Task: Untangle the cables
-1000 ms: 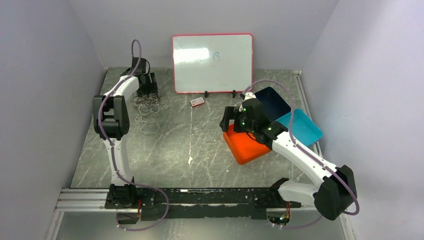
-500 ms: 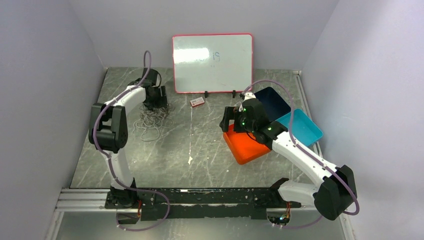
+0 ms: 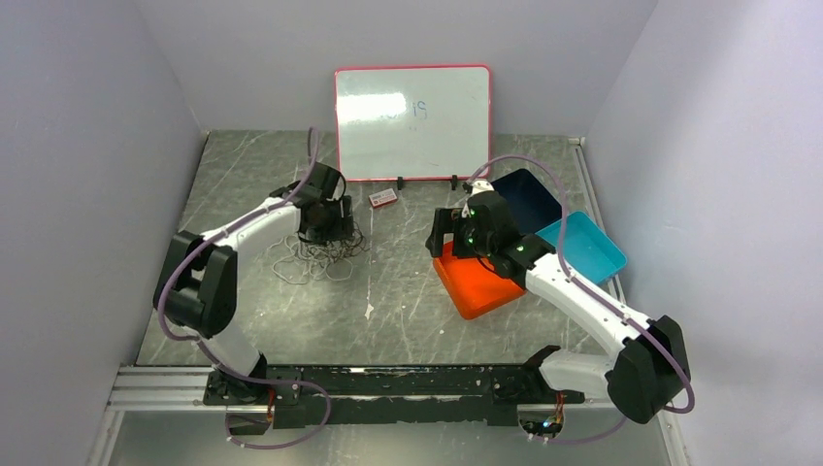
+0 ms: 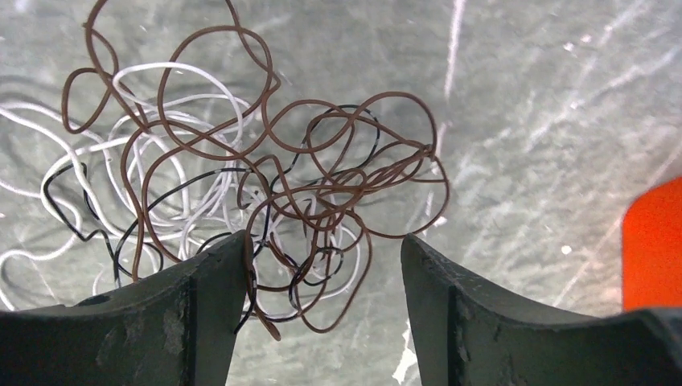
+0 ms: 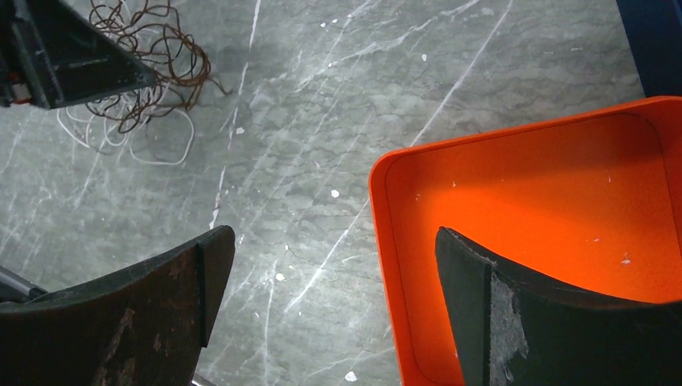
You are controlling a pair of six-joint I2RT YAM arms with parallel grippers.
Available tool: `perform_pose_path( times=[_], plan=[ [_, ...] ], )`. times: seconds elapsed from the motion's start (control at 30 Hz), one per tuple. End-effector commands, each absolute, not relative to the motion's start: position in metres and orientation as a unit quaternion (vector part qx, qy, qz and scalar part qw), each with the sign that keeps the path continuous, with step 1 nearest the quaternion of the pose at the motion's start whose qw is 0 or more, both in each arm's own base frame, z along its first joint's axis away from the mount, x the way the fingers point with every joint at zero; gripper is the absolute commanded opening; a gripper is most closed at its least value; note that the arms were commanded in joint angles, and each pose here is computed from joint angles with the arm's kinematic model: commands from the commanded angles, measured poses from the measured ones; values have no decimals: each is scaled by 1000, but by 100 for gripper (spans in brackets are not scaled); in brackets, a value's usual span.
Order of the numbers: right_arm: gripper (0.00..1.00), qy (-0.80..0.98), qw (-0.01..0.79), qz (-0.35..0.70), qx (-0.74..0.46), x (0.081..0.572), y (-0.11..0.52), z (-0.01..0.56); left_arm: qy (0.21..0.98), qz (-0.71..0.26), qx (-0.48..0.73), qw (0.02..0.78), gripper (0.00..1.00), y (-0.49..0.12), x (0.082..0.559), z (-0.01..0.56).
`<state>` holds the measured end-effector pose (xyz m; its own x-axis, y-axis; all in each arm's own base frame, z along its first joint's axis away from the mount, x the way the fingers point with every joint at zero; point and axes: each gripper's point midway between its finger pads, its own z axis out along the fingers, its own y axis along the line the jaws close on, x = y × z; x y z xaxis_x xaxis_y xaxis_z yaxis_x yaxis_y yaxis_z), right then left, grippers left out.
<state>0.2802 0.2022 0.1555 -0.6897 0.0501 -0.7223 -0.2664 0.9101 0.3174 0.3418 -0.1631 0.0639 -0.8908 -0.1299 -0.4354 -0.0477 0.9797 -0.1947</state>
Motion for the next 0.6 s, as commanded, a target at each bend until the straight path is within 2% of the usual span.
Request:
perform_pose_path(
  times=[0.0, 0.3, 0.47, 0.57],
  plan=[
    [99, 896, 390, 203, -67, 282, 206, 155, 957, -110, -55, 262, 73, -176, 335, 92],
    [99, 878, 431, 206, -30, 291, 200, 170, 914, -94, -46, 393, 82, -153, 350, 187],
    [99, 874, 448, 184, -33, 300, 195, 181, 881, -86, -71, 460, 84, -128, 344, 223],
    [99, 869, 453, 194, -41, 304, 201, 188, 852, -114, -75, 506, 87, -123, 334, 244]
  ],
)
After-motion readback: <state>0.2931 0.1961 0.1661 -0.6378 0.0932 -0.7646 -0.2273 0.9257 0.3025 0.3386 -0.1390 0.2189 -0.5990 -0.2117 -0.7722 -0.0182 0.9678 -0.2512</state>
